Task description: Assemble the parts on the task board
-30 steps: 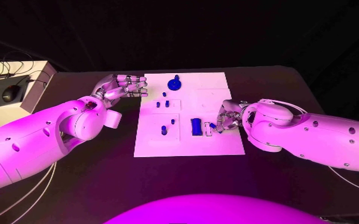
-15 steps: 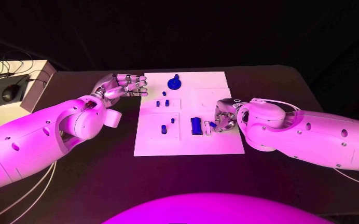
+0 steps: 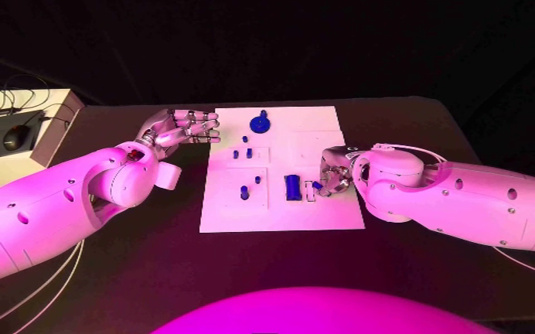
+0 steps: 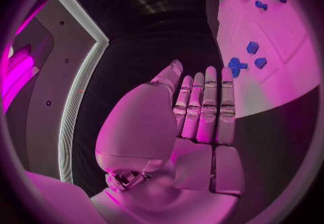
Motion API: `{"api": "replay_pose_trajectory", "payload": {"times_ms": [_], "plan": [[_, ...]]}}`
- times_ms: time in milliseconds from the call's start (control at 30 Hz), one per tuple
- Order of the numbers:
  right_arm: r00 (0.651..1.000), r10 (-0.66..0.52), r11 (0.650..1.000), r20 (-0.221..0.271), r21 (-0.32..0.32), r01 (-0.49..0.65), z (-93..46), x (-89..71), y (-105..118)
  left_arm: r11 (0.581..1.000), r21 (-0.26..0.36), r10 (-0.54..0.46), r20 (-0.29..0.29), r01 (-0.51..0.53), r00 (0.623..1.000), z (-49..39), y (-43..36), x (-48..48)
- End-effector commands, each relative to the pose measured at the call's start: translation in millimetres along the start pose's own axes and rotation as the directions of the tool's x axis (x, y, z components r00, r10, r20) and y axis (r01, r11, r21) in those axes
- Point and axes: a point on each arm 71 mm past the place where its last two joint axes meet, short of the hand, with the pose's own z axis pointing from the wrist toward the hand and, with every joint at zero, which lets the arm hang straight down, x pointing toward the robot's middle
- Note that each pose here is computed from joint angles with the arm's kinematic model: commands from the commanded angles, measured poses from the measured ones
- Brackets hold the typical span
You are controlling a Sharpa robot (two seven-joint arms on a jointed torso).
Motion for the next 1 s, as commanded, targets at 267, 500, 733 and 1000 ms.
{"api": "replay_pose_trajectory", "payload": {"times_ms": [267,500,733,1000], "plan": [[0.981,0.15,0.987,-0.126,0.083,-0.14,-4.1,22.2,-16,1.0,0.003,-0.011,-0.018,0.011,1.0,-0.2,-0.5,1.8],[0.959,0.263,0.962,-0.107,0.101,-0.253,-9.8,7.7,-22,1.0,0.0,-0.011,-0.019,0.011,1.0,-0.3,-0.3,1.8],[0.944,0.315,0.947,-0.097,0.099,-0.305,-15.1,-3.9,-21,1.0,-0.002,-0.012,-0.024,0.012,1.0,-0.2,-0.2,2.3],[0.932,0.345,0.938,-0.112,0.085,-0.337,-19.4,-7.5,-14,1.0,-0.003,-0.012,-0.026,0.011,1.0,-0.2,-0.1,2.5]]}}
